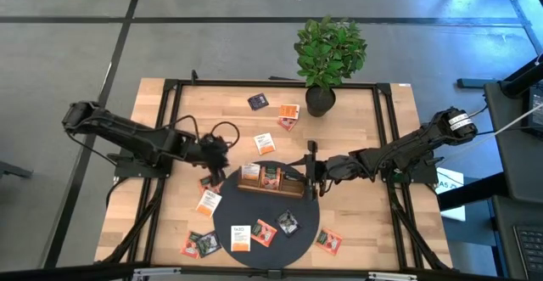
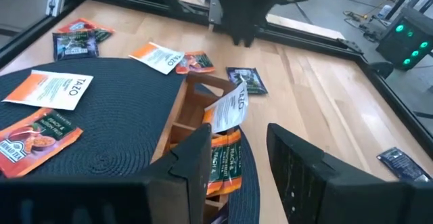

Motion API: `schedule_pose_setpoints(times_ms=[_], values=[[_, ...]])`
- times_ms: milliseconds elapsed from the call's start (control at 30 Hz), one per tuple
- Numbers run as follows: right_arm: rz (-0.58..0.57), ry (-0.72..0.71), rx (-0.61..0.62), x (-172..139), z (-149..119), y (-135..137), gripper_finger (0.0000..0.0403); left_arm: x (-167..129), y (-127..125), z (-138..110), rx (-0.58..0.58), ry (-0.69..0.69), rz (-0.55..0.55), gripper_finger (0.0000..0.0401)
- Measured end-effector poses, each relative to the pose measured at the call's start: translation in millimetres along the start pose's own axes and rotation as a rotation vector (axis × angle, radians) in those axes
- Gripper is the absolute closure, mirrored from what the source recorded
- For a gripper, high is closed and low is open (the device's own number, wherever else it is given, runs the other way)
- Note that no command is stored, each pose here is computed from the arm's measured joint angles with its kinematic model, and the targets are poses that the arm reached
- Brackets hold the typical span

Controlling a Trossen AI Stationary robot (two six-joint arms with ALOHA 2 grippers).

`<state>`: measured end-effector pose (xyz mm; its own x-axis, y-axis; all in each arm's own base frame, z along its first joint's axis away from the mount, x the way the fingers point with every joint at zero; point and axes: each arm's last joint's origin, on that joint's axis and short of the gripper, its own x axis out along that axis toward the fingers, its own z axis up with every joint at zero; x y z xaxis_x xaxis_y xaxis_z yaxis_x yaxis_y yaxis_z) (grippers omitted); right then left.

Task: Pick & Place Tea
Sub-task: Put the black white tea bag into the right section of the wooden organizer

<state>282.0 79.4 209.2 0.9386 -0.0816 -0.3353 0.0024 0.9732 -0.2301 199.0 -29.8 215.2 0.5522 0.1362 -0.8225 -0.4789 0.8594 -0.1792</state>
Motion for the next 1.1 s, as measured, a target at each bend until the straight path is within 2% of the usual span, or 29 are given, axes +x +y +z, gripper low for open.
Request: schedule_pose_setpoints(times_ms=[67,133,200,367,500,667,900,1100], values=[[0.0,0.0,-0.002,0.0,0.0,0.0,0.0257,0.9,8.2,-3.1,-0.087,0.033,0.086,0.0322],[0.0,0.001,-0.003,0.0,-0.1,0.0,0.0257,1.5,14.4,-4.4,-0.106,0.048,0.149,0.0322],[0.0,0.001,-0.003,0.0,-0.1,0.0,0.0257,1.8,18.0,-4.0,-0.119,0.054,0.174,0.0322],[0.014,0.014,-0.007,0.0,-1.5,0.5,0.0257,3.3,25.1,0.2,-0.256,0.046,0.196,0.0323],[0.046,0.022,-0.012,-0.1,-2.5,1.5,0.0257,4.2,26.7,3.8,-0.197,0.038,0.184,0.0326],[0.049,0.042,-0.019,-0.2,-4.6,1.8,0.0257,4.8,24.8,6.7,-0.182,0.025,0.145,0.0326],[0.05,0.043,-0.021,-0.2,-4.7,1.9,0.0257,6.2,35.2,9.3,-0.273,0.066,0.156,0.0325],[0.051,0.05,-0.025,-0.2,-5.4,1.9,0.0257,7.0,44.7,11.9,-0.246,0.089,0.179,0.0324]])
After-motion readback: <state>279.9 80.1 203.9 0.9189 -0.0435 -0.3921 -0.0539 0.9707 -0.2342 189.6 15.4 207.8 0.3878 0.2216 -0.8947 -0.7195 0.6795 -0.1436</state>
